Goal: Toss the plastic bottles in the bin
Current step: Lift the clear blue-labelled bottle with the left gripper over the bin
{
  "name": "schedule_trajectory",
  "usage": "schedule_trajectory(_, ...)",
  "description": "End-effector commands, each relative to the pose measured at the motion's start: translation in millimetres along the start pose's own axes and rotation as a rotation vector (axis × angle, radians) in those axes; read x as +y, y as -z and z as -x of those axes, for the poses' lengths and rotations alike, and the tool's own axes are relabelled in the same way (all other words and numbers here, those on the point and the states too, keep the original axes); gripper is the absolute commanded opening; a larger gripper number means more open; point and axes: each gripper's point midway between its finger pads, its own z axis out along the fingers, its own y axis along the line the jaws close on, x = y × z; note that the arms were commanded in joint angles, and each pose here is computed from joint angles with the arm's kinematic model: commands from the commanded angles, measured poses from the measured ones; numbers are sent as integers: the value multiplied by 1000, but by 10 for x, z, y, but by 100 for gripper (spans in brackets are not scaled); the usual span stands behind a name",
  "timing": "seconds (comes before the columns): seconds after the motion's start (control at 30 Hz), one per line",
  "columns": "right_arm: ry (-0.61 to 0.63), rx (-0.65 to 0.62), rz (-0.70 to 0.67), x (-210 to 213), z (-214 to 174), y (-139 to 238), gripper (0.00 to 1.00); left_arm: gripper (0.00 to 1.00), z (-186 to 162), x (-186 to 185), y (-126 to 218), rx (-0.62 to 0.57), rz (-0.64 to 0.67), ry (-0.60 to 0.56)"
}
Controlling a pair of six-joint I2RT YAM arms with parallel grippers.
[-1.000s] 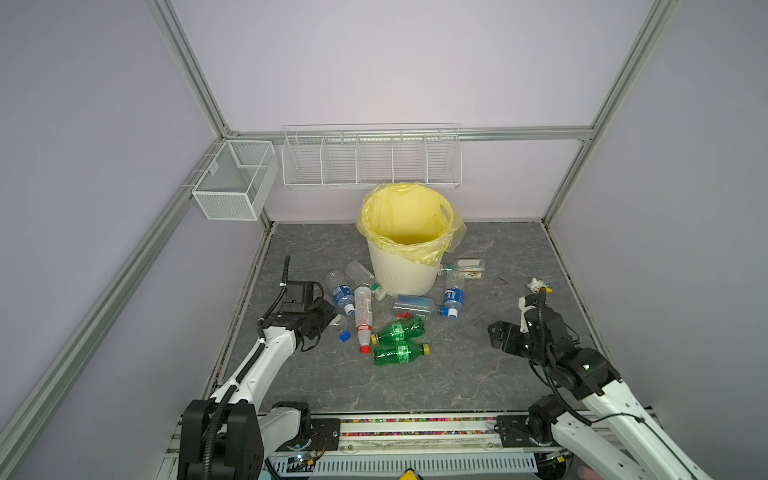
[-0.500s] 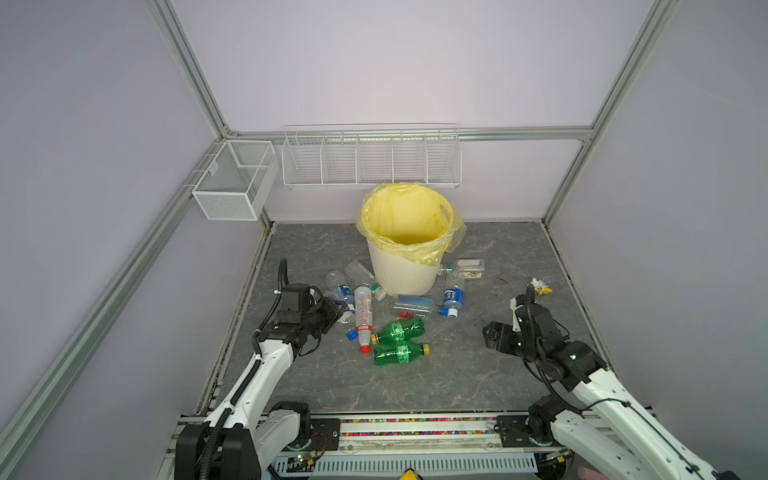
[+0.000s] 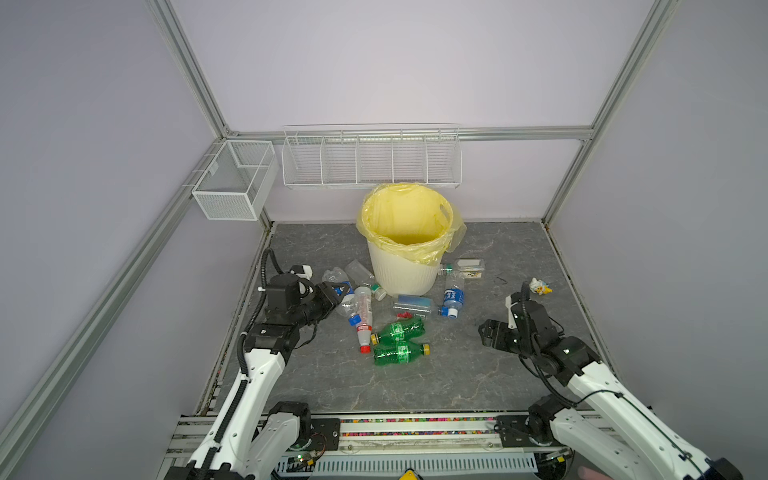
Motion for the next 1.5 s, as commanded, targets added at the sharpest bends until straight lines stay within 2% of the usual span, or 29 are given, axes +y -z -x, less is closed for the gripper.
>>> schedule_trajectory(0.0,9,10,17,33,-21,-38,88,43,38,-253,118,8,-52,-13)
schedule_trajectory(0.23,25,24,28,76,-12,-76,88,43,264,-671,301,-30,-87,-70)
schedule_trajectory(0.43,37,10,24,141,112,-56,88,44,352,-1043,437,-32,-179,-76)
schedule_trajectory(0.77,35,19,32,157,100,-91,88,46,243,-828,411,-28,-139,-44)
schedule_trajectory(1.0,18,22,31,129,57,-103,88,47,448,-1135,366,-40,-143,-61)
schedule_trajectory(1.13,11,22,30,103,23,-95,88,52,551,-1521,168,-24,-137,-91)
schedule_trajectory(1.23,6,21,24,75,-3,-75,88,54,614,-1903,-120,5,-174,-110)
schedule_trajectory(1.3,2,17,24,62,-14,-53,88,58,687,-2066,-371,12,-154,-122)
schedule_trajectory(1.4,-2,9,23,48,-13,-8,88,78,778,-2200,-751,51,-125,-137)
schedule_trajectory(1.47,-7,0,25,44,-6,22,88,83,887,-2200,-860,41,-87,-146)
